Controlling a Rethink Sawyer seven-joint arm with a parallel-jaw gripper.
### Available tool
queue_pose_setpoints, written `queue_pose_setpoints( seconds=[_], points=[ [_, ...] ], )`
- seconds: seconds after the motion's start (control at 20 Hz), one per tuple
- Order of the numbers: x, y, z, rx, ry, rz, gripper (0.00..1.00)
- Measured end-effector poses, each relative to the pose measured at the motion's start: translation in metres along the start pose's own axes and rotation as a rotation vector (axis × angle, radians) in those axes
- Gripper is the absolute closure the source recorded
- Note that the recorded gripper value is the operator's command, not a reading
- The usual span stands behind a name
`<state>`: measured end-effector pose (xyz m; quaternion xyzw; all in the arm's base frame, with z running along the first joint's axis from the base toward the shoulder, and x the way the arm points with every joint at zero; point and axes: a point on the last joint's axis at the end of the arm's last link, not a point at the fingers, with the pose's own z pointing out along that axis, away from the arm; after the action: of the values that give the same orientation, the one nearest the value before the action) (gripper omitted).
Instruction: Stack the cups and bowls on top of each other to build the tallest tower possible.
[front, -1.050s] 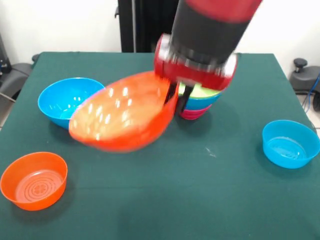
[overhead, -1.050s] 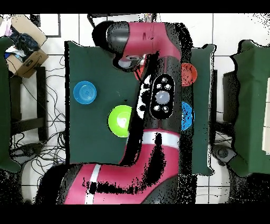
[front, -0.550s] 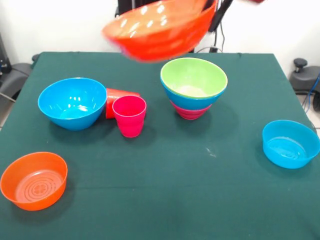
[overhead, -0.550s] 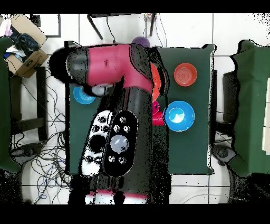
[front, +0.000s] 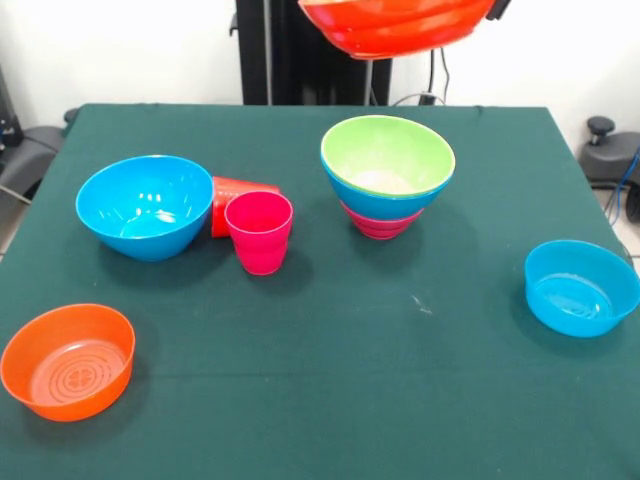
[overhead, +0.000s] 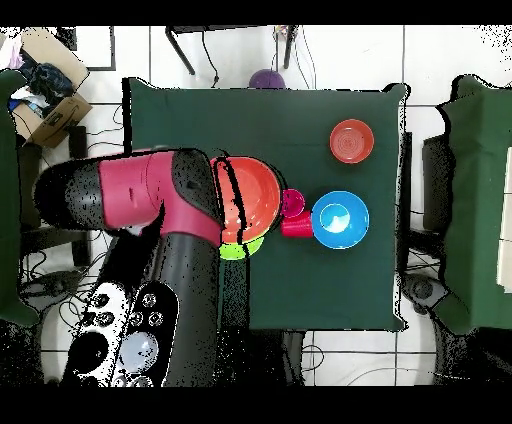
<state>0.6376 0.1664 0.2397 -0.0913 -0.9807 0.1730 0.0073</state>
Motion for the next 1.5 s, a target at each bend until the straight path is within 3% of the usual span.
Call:
queue_pose_setpoints(
  seconds=[0.3,1.0,1.3,1.5],
  points=[
    [0.024,0.005,0.029,0.007,-0.003,0.015,1.0],
    [0.039,0.006,0.106,0.051,-0.006,0.0,1.0],
    [0.059,0.022,0.145,0.09,0.042,-0.008,1.0],
    [0.07,0.034,0.157,0.101,0.061,-0.01,1.0]
  ],
)
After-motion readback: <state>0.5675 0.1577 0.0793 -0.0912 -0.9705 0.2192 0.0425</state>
